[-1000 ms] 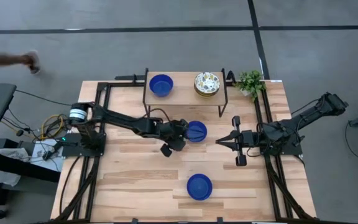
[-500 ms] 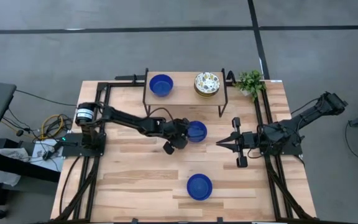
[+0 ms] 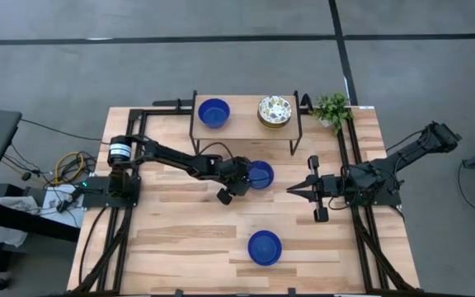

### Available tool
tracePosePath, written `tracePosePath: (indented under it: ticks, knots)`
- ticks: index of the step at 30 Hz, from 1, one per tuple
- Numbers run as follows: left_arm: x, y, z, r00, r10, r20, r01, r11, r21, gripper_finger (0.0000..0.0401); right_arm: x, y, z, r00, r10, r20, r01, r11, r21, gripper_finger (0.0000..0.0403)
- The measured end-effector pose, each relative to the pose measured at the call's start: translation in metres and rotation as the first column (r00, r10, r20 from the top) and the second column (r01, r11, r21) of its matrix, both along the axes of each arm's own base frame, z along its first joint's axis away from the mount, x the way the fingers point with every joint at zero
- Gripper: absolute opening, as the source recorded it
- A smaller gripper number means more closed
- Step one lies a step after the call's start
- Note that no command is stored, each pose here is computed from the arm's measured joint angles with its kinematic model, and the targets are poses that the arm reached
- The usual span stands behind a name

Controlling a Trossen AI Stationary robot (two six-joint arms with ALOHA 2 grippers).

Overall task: Pick & Place Mini bowls
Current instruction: Stack the top blue bowl on top of the blue bowl on the shelf

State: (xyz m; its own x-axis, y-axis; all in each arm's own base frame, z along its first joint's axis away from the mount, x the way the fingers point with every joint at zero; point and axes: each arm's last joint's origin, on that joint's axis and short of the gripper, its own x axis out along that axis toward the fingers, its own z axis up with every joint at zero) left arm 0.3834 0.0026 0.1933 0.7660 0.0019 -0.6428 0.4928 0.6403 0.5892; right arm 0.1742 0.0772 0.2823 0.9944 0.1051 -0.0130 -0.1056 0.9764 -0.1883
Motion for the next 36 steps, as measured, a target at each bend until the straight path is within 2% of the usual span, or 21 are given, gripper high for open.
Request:
tracePosePath:
  ticks: [2, 5, 11, 15, 27, 29, 33, 36]
  knots:
    - [0.000, -0.001, -0.001, 1.000, -0.001, -0.007, 0.001, 1.000, -0.003, 0.0150, 0.000, 0.000, 0.000, 1.000, 0.000, -0.003, 0.000, 1.000, -0.001, 0.0011]
    - [0.000, -0.002, -0.001, 1.000, 0.012, -0.006, -0.012, 1.000, -0.023, 0.0118, 0.000, 0.000, -0.001, 1.000, -0.001, -0.006, 0.001, 1.000, -0.003, 0.0011]
    - [-0.003, -0.005, 0.002, 0.998, 0.063, -0.020, -0.065, 0.994, -0.089, 0.0013, 0.000, 0.000, -0.001, 1.000, 0.000, -0.006, 0.000, 1.000, -0.003, 0.0011]
    - [-0.009, -0.013, 0.012, 0.995, 0.092, -0.029, -0.095, 0.987, -0.128, 0.0010, 0.000, 0.000, -0.001, 1.000, 0.000, -0.007, 0.000, 1.000, -0.003, 0.0011]
    - [-0.035, -0.035, 0.063, 0.997, 0.045, 0.067, -0.036, 0.990, -0.137, 0.0008, 0.000, 0.000, -0.001, 1.000, -0.002, -0.006, 0.002, 1.000, -0.002, 0.0011]
    - [-0.043, -0.038, 0.069, 0.995, 0.081, 0.057, -0.074, 0.991, -0.108, 0.0008, 0.000, 0.000, -0.001, 1.000, -0.002, -0.006, 0.002, 1.000, -0.002, 0.0011]
    - [-0.071, -0.045, 0.094, 0.987, 0.148, 0.067, -0.149, 0.989, 0.011, 0.0008, 0.000, 0.000, -0.001, 1.000, -0.002, -0.006, 0.002, 1.000, -0.001, 0.0011]
    - [-0.094, -0.045, 0.122, 0.973, 0.174, 0.155, -0.178, 0.984, 0.016, 0.0008, 0.000, 0.000, -0.001, 1.000, -0.002, -0.006, 0.002, 1.000, -0.002, 0.0011]
